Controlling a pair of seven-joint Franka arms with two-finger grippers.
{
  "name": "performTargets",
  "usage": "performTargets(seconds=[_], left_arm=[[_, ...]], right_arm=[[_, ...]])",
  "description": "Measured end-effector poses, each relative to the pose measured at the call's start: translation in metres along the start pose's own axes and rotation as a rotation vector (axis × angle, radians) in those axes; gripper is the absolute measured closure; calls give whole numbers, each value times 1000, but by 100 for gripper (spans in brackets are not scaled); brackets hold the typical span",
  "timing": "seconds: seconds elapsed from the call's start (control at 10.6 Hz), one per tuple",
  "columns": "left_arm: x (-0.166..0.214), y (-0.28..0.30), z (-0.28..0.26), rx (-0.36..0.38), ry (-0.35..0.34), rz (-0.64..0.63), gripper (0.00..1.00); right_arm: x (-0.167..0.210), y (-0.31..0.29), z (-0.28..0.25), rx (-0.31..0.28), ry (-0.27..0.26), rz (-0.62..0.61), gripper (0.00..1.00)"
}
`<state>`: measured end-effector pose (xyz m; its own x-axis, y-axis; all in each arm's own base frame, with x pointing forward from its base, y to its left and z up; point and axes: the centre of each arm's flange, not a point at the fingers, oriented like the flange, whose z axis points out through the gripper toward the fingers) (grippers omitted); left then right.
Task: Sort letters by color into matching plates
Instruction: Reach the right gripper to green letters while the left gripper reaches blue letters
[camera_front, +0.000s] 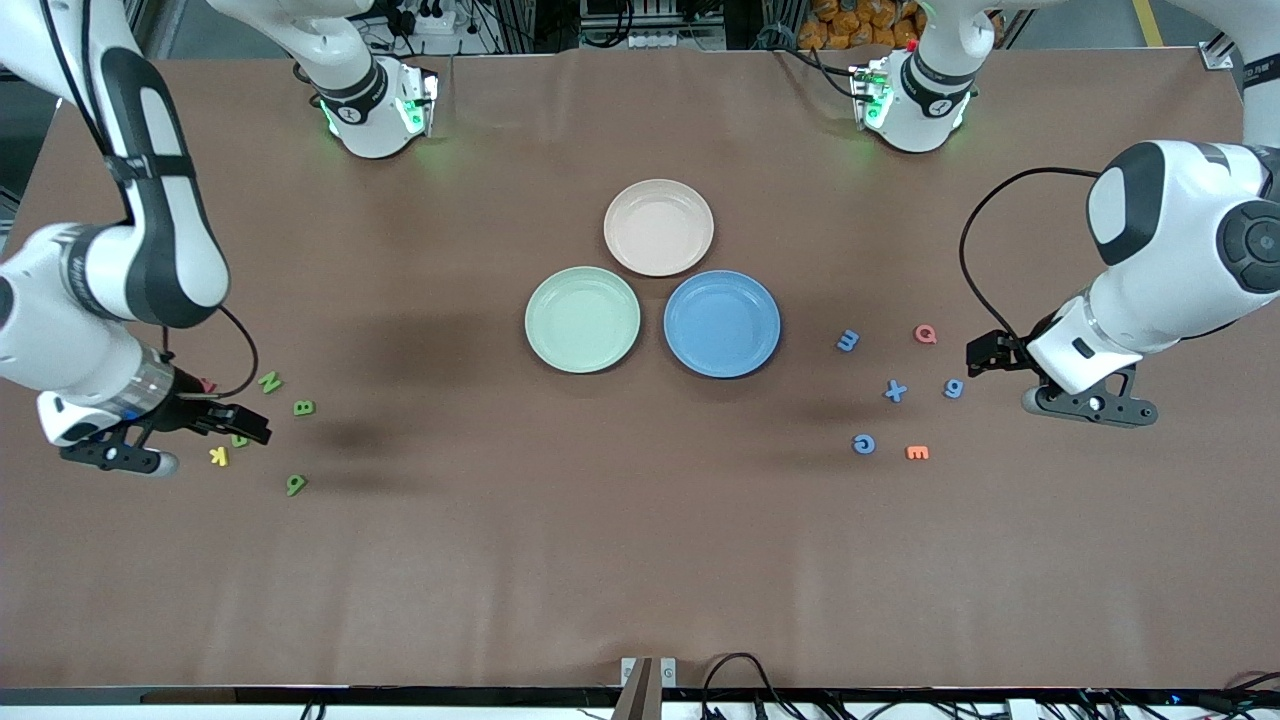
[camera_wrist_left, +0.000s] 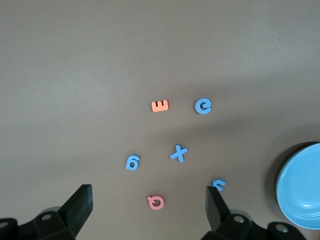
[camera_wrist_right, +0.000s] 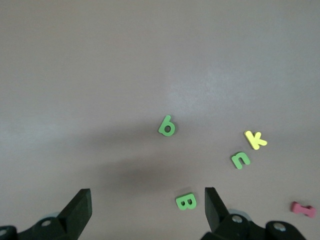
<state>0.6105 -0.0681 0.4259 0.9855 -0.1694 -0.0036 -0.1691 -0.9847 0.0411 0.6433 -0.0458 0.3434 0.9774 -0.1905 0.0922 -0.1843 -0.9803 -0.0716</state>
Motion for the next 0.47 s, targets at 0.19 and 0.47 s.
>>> performTargets(seconds=[0.19, 0.47], left_arm=[[2, 0, 6, -1, -5, 0, 0], [-2, 4, 35, -1, 17, 52, 0]], right_arm=[[-17, 11, 44, 17, -7, 47, 0], [-38, 16, 88, 7, -73, 61, 0]])
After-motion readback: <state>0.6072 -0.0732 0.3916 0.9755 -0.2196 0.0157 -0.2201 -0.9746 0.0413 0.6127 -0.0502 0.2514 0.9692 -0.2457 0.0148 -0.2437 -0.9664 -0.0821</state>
